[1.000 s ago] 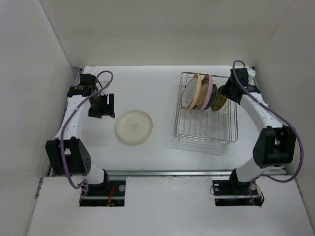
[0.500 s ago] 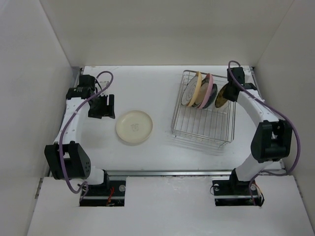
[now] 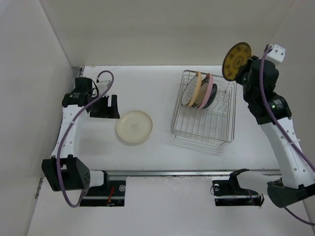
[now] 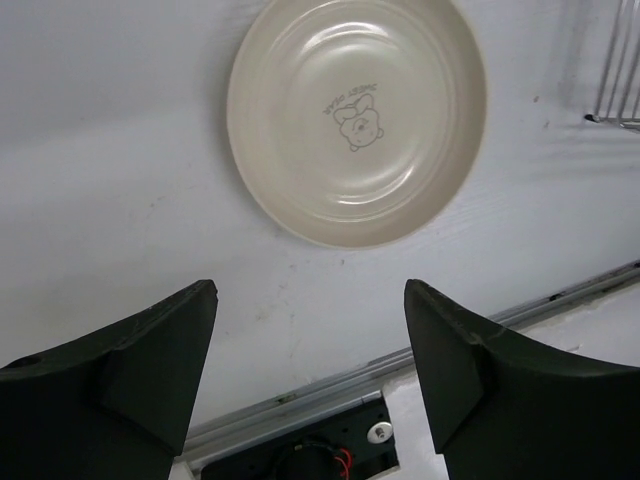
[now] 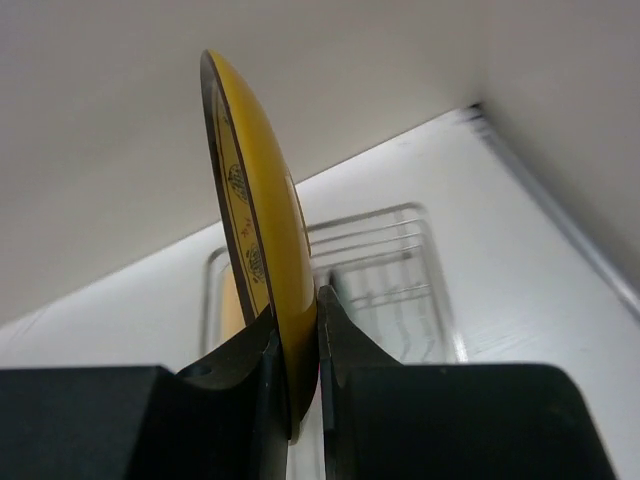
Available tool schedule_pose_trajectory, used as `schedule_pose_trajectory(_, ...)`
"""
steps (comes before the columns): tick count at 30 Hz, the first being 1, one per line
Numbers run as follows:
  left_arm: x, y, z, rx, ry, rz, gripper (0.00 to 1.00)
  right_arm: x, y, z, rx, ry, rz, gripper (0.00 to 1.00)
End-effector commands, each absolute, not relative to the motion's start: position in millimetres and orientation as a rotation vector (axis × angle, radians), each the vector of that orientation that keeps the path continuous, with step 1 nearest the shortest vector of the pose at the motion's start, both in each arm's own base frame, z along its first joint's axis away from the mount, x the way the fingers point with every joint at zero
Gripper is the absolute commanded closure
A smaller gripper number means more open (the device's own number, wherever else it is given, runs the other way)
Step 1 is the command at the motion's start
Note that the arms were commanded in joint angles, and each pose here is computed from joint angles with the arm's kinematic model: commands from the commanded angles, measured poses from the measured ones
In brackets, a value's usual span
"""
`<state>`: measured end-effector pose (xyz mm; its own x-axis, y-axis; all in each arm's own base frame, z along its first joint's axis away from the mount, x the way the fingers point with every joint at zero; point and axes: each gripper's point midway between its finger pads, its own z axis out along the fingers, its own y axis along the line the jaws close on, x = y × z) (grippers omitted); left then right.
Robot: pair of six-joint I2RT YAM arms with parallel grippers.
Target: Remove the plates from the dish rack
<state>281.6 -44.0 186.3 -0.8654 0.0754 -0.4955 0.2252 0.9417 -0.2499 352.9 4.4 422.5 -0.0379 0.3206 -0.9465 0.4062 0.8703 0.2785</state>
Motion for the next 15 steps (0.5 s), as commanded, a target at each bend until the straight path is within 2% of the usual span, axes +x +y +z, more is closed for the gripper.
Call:
schedule_pose_trajectory(1,276.1,-59.1,205.5,0.307,2.498,-0.511,0.26,366.7,91.8,400.6,0.208,1.746,0.235,1.0)
schedule_pose_trajectory(3,273.2,-68.3,212.4,0.358,2.457,-0.575,0.24,361.7,160.8,387.1,-0.033,1.779,0.485,1.0)
schedule_pose_trajectory(6,263.1,-81.9,225.5,0.447,2.396,-0.67,0.23,361.2,225.4,344.7,-0.228,1.86,0.592,1.0)
schedule_pose_trajectory(8,254.8,-87.8,229.5,0.483,2.379,-0.718,0.21,342.1,281.3,313.1,-0.418,1.901,0.688,1.0)
schedule_pose_trajectory(10,252.3,-91.4,234.4,0.505,2.352,-0.739,0.19,319.4,324.1,312.6,-0.576,1.838,0.832,1.0)
schedule_pose_trajectory(15,253.4,-86.8,226.2,0.508,2.368,-0.703,0.18,297.5,373.5,303.3,-0.716,1.759,1.06,1.0)
